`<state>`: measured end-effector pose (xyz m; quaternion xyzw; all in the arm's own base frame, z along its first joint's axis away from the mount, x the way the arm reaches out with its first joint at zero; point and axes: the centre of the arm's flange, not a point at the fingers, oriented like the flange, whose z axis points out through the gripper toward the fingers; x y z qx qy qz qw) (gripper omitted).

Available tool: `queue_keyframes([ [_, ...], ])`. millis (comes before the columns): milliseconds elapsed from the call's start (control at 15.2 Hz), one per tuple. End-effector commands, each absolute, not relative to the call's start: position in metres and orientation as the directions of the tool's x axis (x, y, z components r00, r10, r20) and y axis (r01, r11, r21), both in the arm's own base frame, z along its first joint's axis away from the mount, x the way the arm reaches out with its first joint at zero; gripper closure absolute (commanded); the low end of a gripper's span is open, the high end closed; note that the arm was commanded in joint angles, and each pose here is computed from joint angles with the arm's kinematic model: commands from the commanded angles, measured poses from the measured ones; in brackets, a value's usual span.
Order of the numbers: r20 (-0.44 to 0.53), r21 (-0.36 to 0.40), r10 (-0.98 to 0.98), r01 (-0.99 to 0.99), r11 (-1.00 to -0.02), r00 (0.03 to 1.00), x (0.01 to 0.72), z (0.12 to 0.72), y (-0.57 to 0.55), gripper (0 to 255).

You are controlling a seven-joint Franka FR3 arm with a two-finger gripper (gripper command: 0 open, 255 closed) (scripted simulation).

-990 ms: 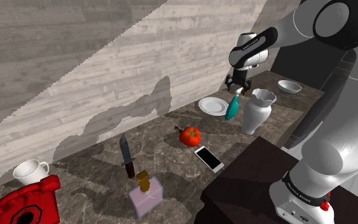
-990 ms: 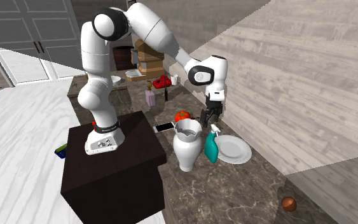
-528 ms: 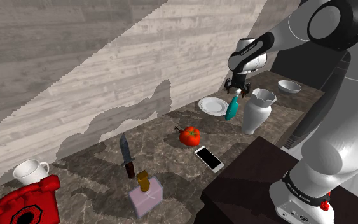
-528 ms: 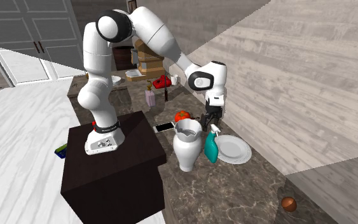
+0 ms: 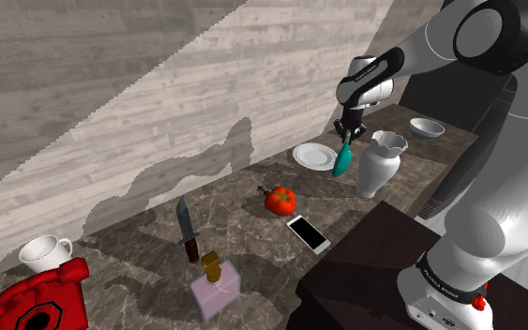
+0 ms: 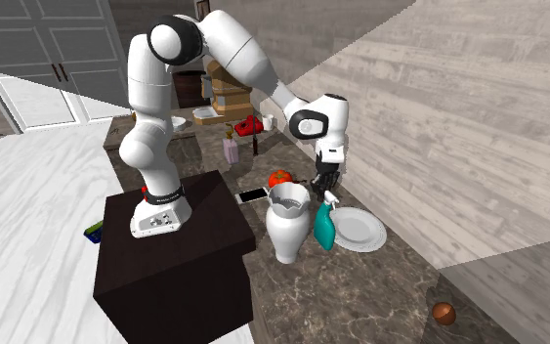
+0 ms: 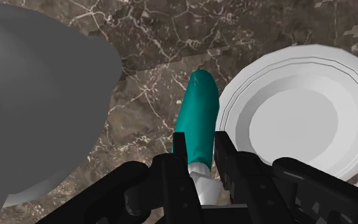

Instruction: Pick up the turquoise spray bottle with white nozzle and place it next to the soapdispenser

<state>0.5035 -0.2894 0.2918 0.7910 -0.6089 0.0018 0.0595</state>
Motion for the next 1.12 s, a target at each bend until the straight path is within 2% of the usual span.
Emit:
queue_keyframes([
  [0,0.075,0.092,-0.963,-0.964,-0.251,0.258,0.503,0.292,-0.289,255],
  [330,0.075,0.092,-0.963,-0.964,-0.251,0.258,0.503,0.292,-0.289,255],
  [1056,0.075,0.092,-0.963,-0.964,-0.251,0.258,0.503,0.35,-0.289,255],
])
